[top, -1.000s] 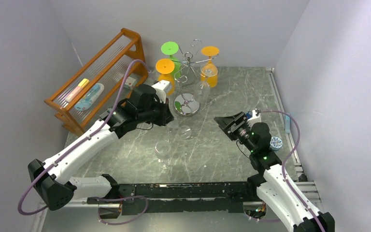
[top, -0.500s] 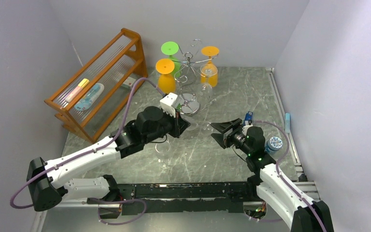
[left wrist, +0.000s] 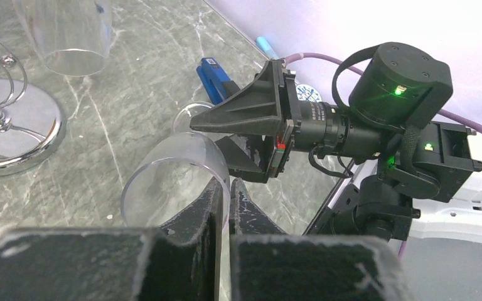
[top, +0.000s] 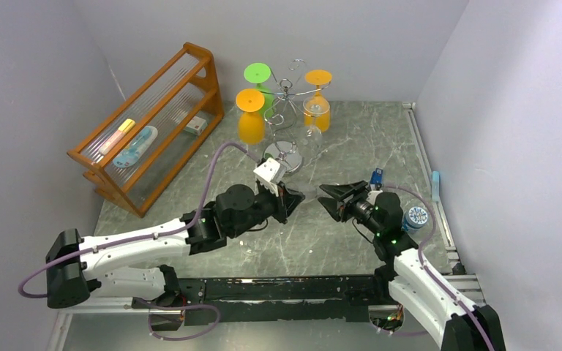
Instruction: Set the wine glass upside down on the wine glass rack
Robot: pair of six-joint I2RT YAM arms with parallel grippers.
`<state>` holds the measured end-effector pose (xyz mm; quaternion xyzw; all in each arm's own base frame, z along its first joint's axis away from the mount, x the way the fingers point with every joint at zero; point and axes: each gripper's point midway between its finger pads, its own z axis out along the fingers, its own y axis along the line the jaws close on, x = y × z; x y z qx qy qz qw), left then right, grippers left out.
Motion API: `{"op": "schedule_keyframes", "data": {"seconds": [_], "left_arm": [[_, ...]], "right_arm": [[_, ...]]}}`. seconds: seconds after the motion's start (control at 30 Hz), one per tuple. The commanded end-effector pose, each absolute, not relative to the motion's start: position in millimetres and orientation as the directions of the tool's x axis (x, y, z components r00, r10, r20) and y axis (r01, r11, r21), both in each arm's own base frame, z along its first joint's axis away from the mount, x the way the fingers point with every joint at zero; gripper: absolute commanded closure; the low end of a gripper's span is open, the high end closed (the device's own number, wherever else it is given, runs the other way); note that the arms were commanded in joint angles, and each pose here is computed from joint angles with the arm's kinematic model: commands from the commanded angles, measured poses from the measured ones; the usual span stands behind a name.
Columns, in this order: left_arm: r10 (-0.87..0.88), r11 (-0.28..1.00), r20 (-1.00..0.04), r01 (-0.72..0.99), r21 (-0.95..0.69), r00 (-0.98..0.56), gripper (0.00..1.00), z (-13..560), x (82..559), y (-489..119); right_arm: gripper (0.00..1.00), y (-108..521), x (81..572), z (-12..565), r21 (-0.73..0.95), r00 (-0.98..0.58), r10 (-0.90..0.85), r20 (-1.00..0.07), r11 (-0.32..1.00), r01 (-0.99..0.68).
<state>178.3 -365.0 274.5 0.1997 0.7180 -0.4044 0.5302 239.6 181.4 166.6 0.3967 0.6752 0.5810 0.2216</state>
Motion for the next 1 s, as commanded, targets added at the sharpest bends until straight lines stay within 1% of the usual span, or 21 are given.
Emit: {"op": "schedule_keyframes", "data": {"seconds": [0.0,0.2,0.33,0.5,0.73,0.87,0.97], "left_arm": [[-0.212,0.578,-0.94,0.741,-0.341,-0.267,0.95,293,178,-371],[-0.198,0.562,-0.958,0.777,-0.285,-0.209,0.95,289,169,-375],[-0.201,0.552,-0.96,0.787,-0.276,-0.195,0.95,284,166,-376],[-0.179,0.542,-0.965,0.8,-0.258,-0.19,0.95,275,161,-380],[-0.166,0.535,-0.969,0.809,-0.243,-0.181,0.95,268,157,-380],[-0.16,0.517,-0.971,0.823,-0.237,-0.18,0.95,264,152,-381],[-0.155,0.505,-0.969,0.827,-0.246,-0.194,0.94,260,149,-383]], "right_arm": [[0.5,172,242,173,0.96,-0.521,0.825,0.218,-0.085,0.268],[0.62,170,244,172,0.948,-0.498,0.827,0.263,-0.123,0.295],[0.66,174,244,173,0.942,-0.511,0.809,0.288,-0.143,0.305],[0.68,178,247,182,0.943,-0.53,0.795,0.296,-0.155,0.294],[0.69,183,249,189,0.941,-0.549,0.78,0.302,-0.149,0.305],[0.8,183,250,190,0.938,-0.545,0.78,0.308,-0.155,0.309],[0.92,183,251,190,0.939,-0.547,0.779,0.306,-0.154,0.307]]}}
